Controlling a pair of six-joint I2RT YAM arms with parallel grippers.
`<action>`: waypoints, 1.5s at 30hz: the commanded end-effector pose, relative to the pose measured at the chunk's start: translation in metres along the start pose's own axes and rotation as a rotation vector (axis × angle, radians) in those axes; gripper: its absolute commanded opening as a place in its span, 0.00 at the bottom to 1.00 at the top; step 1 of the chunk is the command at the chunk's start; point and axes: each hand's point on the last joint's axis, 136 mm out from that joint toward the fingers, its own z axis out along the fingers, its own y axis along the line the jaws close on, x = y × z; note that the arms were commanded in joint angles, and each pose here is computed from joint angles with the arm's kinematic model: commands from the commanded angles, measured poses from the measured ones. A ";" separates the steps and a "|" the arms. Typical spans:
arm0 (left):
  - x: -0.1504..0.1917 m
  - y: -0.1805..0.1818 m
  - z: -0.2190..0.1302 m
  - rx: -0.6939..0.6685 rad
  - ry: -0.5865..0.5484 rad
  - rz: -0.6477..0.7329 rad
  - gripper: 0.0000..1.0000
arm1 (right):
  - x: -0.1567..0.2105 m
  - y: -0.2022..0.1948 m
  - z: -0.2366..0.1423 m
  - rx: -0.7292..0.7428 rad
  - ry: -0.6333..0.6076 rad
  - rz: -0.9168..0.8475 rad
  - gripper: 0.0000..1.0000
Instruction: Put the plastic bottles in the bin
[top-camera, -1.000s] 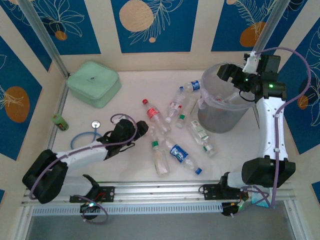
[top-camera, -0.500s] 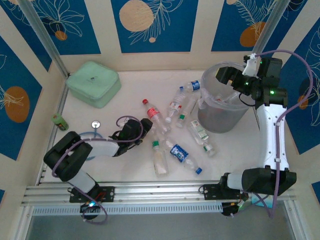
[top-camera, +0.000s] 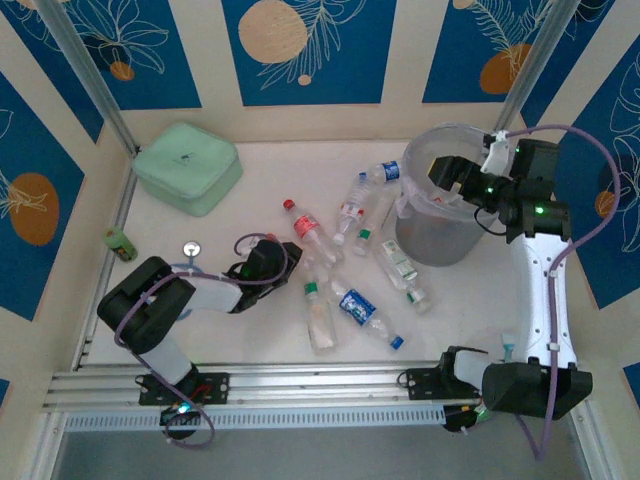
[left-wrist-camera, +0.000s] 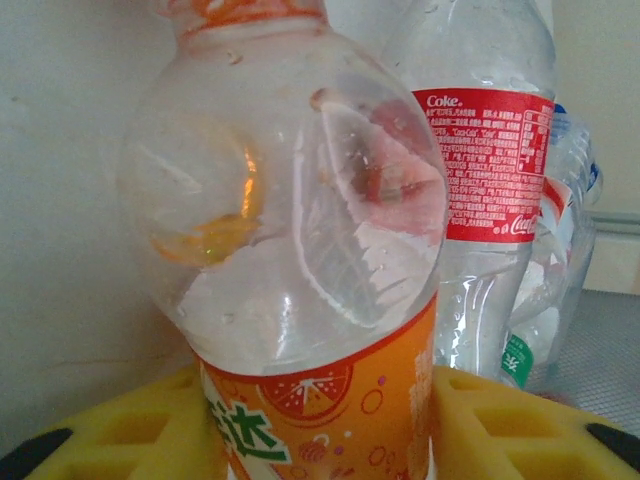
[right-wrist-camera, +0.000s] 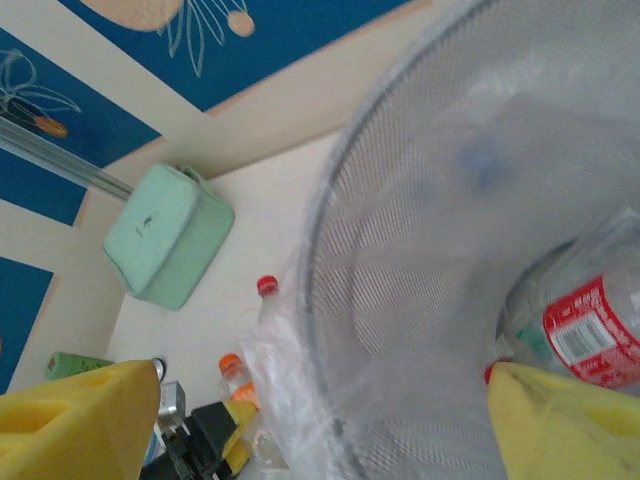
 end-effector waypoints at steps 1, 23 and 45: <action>-0.001 -0.013 -0.004 0.056 0.003 0.025 0.41 | 0.014 0.001 -0.001 -0.032 0.002 0.001 0.85; -0.043 -0.079 -0.106 0.026 -0.138 0.685 0.21 | 0.088 0.097 0.046 -0.238 0.126 -0.292 0.83; 0.035 -0.170 -0.127 0.541 0.156 0.971 0.21 | 0.075 0.178 0.036 -0.371 0.262 -0.456 0.77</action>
